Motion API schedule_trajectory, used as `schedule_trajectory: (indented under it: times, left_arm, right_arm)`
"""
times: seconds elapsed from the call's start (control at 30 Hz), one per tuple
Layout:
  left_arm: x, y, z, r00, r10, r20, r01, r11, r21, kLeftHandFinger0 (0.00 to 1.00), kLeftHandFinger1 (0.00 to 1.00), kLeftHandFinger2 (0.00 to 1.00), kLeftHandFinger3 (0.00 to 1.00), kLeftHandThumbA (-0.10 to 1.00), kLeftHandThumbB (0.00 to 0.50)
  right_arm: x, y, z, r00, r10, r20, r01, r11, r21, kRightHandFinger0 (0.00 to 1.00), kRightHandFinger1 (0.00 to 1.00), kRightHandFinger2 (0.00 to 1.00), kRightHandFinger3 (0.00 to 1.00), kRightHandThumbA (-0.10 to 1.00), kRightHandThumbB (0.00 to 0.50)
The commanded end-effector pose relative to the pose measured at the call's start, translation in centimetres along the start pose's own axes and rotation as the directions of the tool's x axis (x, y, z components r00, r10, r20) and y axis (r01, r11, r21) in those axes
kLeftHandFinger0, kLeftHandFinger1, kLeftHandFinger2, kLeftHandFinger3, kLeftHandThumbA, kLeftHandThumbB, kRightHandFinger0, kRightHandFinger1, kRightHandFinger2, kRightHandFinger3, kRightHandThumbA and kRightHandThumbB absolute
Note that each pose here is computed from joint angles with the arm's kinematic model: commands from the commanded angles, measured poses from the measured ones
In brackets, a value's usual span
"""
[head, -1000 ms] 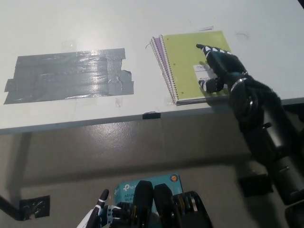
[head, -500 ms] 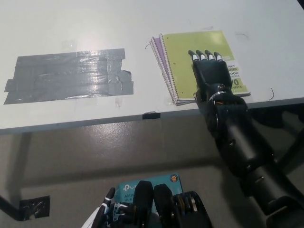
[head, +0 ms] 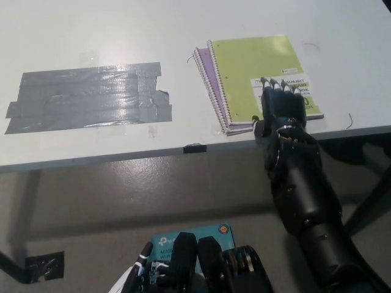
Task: The robot uses its right hand to align two notebooks stacked together until they are fully overlapped
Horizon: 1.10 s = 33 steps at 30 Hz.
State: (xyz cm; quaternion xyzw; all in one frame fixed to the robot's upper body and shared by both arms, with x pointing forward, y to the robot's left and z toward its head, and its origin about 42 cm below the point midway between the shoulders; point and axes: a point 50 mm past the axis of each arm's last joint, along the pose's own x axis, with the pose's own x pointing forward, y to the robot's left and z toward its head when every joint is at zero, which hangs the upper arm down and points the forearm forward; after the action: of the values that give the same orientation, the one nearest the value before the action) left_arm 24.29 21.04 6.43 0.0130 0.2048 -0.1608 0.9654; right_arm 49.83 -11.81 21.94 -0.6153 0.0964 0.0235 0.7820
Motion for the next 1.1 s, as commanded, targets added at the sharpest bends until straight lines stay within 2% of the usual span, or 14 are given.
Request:
schedule_trajectory:
  times: [0.0, 0.07, 0.1, 0.17, 0.33, 0.37, 0.63, 0.8, 0.87, 0.9, 1.0, 1.03, 1.07]
  left_arm:
    - [-0.2, -0.2, 1.3, 0.999, -0.029, 0.044, 0.028, 1.000, 0.011, 0.45, 0.79, 0.84, 0.50, 1.00, 0.500]
    - [-0.1, -0.2, 1.3, 0.999, -0.027, 0.047, 0.027, 1.000, 0.016, 0.45, 0.78, 0.82, 0.50, 1.00, 0.500]
    - [-0.1, -0.2, 1.3, 0.999, -0.028, 0.045, 0.028, 1.000, 0.013, 0.44, 0.78, 0.82, 0.49, 1.00, 0.500]
    - [0.0, -0.1, 1.3, 0.999, -0.028, 0.041, 0.027, 0.999, 0.018, 0.44, 0.78, 0.83, 0.49, 1.00, 0.500]
    - [0.0, 0.0, 1.2, 0.999, -0.023, 0.049, 0.022, 1.000, 0.022, 0.43, 0.76, 0.80, 0.47, 1.00, 0.500]
    - [0.0, 0.0, 1.2, 0.999, -0.023, 0.044, 0.022, 1.000, 0.020, 0.43, 0.76, 0.80, 0.47, 1.00, 0.500]
    - [-0.2, 0.3, 1.1, 0.999, -0.013, 0.041, 0.013, 1.000, 0.012, 0.42, 0.74, 0.80, 0.48, 1.00, 0.500]
    - [-0.3, 0.1, 0.5, 1.000, -0.009, 0.023, 0.009, 1.000, 0.008, 0.40, 0.74, 0.83, 0.47, 1.00, 0.500]
    - [-0.3, 0.1, 0.5, 1.000, -0.010, 0.021, 0.009, 1.000, 0.012, 0.40, 0.74, 0.83, 0.47, 1.00, 0.500]
    - [-0.3, 0.1, 0.5, 1.000, -0.008, 0.028, 0.007, 0.999, 0.032, 0.38, 0.73, 0.79, 0.47, 1.00, 0.500]
    - [-0.3, 0.0, 0.6, 0.999, -0.018, 0.030, 0.017, 1.000, 0.026, 0.35, 0.70, 0.74, 0.48, 1.00, 0.500]
    - [-0.3, 0.0, 0.7, 1.000, -0.017, 0.022, 0.016, 0.999, 0.033, 0.35, 0.70, 0.75, 0.48, 1.00, 0.500]
    - [-0.3, 0.0, 0.8, 1.000, -0.017, 0.022, 0.016, 0.999, 0.038, 0.35, 0.70, 0.75, 0.48, 1.00, 0.500]
  right_arm:
    - [0.0, -0.3, -0.3, 0.998, 0.054, -0.010, -0.054, 0.997, 0.048, 1.00, 1.00, 1.00, 1.00, 1.00, 0.438]
    - [-0.1, 0.1, -0.5, 0.998, 0.068, 0.005, -0.068, 0.997, 0.026, 1.00, 1.00, 1.00, 1.00, 1.00, 0.442]
    - [-0.2, 0.4, -0.5, 0.998, 0.069, 0.011, -0.069, 0.998, 0.009, 1.00, 1.00, 1.00, 1.00, 1.00, 0.420]
    - [-0.3, 0.8, -0.6, 0.997, 0.069, 0.019, -0.069, 0.998, -0.011, 1.00, 1.00, 1.00, 1.00, 1.00, 0.407]
    - [-0.4, 0.9, -0.9, 0.997, 0.063, 0.037, -0.062, 0.998, -0.026, 1.00, 1.00, 1.00, 1.00, 1.00, 0.378]
    - [-0.4, 0.8, -1.0, 0.997, 0.062, 0.040, -0.061, 0.997, -0.040, 1.00, 1.00, 1.00, 1.00, 1.00, 0.360]
    - [-0.4, -0.1, -3.0, 0.998, -0.013, 0.056, 0.018, 0.996, -0.085, 1.00, 1.00, 1.00, 1.00, 1.00, 0.304]
    - [-0.5, 0.2, -4.0, 0.999, -0.010, 0.041, 0.015, 0.994, -0.109, 1.00, 1.00, 1.00, 1.00, 1.00, 0.305]
    - [-0.4, 0.5, -4.1, 0.999, 0.008, 0.038, -0.004, 0.993, -0.119, 1.00, 1.00, 1.00, 1.00, 1.00, 0.321]
    - [-0.6, 1.4, -4.5, 0.998, 0.020, 0.056, -0.014, 0.993, -0.115, 1.00, 1.00, 1.00, 1.00, 1.00, 0.354]
    - [-0.9, 2.6, -5.3, 0.989, 0.113, 0.095, -0.102, 0.988, -0.117, 1.00, 1.00, 1.00, 1.00, 1.00, 0.331]
    - [-1.1, 3.3, -5.7, 0.984, 0.139, 0.115, -0.121, 0.981, -0.151, 1.00, 1.00, 1.00, 1.00, 1.00, 0.363]
    - [-1.1, 3.4, -5.9, 0.982, 0.144, 0.120, -0.123, 0.978, -0.166, 1.00, 1.00, 1.00, 1.00, 1.00, 0.369]
